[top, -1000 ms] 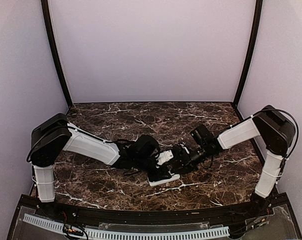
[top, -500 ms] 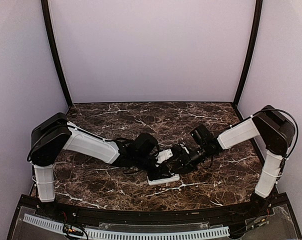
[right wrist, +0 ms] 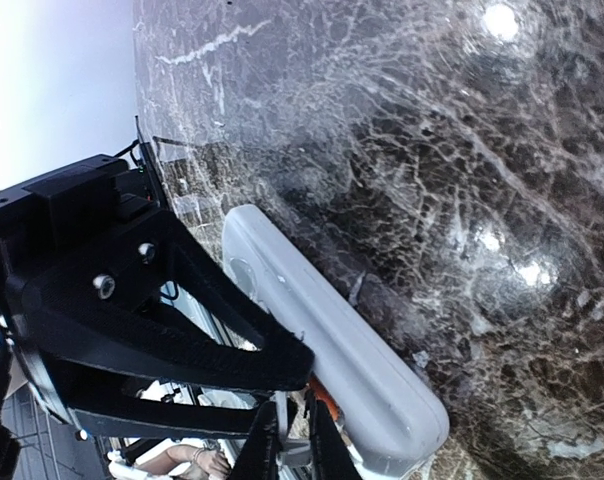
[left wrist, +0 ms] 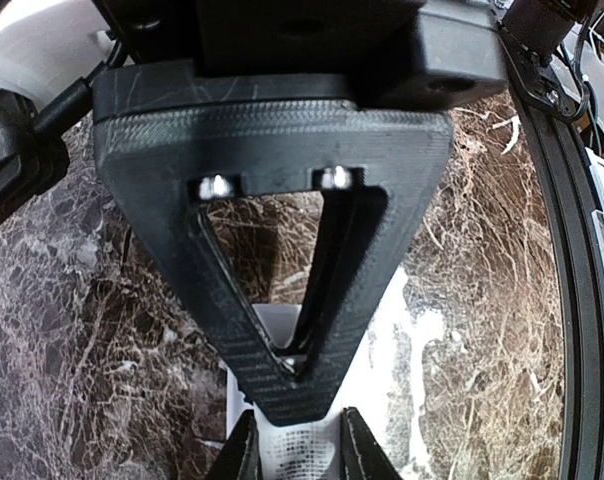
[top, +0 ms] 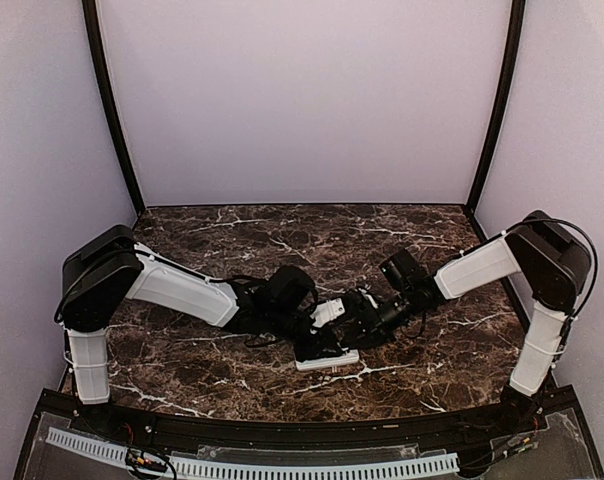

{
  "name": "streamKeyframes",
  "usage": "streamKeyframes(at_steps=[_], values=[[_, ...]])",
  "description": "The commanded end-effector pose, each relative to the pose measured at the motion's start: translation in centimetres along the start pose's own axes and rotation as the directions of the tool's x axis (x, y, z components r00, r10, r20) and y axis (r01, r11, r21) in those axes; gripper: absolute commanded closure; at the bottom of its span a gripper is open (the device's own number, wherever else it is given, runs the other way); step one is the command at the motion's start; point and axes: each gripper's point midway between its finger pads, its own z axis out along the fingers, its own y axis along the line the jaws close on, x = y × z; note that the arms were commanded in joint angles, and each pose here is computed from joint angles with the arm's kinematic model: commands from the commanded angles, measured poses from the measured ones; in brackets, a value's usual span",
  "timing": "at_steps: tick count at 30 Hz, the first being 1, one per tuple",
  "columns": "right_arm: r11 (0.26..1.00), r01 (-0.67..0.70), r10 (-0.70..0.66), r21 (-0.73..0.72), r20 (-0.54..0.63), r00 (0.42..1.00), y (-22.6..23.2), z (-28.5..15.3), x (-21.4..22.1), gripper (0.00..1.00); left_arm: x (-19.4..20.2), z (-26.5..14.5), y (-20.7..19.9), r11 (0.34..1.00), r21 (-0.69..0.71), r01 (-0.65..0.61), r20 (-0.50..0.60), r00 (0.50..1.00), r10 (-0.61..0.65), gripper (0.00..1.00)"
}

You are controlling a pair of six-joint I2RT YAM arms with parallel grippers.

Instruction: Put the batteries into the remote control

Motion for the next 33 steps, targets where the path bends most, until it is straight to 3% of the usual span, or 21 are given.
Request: streamKeyframes(at_steps=[1,15,22,24,28,33], values=[[0.996,0.002,-0.004,0.090,0.014,1.000,-1.2,0.2,0.4,0.85,3.2,0.3,-3.1,0.993,0.116,0.014,-0.098,0.995,-0.002,0.84],[0.990,0.041,-0.047,0.134,0.044,0.998,0.2,-1.6,-0.1,0.71,4.8,-0.1,-3.4,0.992,0.123,-0.007,-0.148,0.989,0.026,0.84],[0.986,0.044,-0.054,0.158,0.059,0.997,0.4,-2.8,-0.2,0.71,4.9,-0.2,-3.6,0.991,0.135,-0.008,-0.153,0.988,0.029,0.84],[0.985,0.042,-0.053,0.165,0.063,0.997,0.4,-3.2,-0.1,0.71,5.0,-0.2,-3.6,0.990,0.138,-0.008,-0.156,0.987,0.030,0.84],[0.988,0.043,-0.054,0.150,0.065,0.996,0.9,-3.4,-0.1,0.84,4.9,-0.2,-3.7,0.990,0.139,-0.010,-0.154,0.987,0.032,0.84],[0.993,0.062,-0.068,0.104,0.060,0.996,2.0,-2.9,-0.2,0.87,4.9,-0.2,-3.6,0.991,0.136,-0.014,-0.155,0.987,0.035,0.83]])
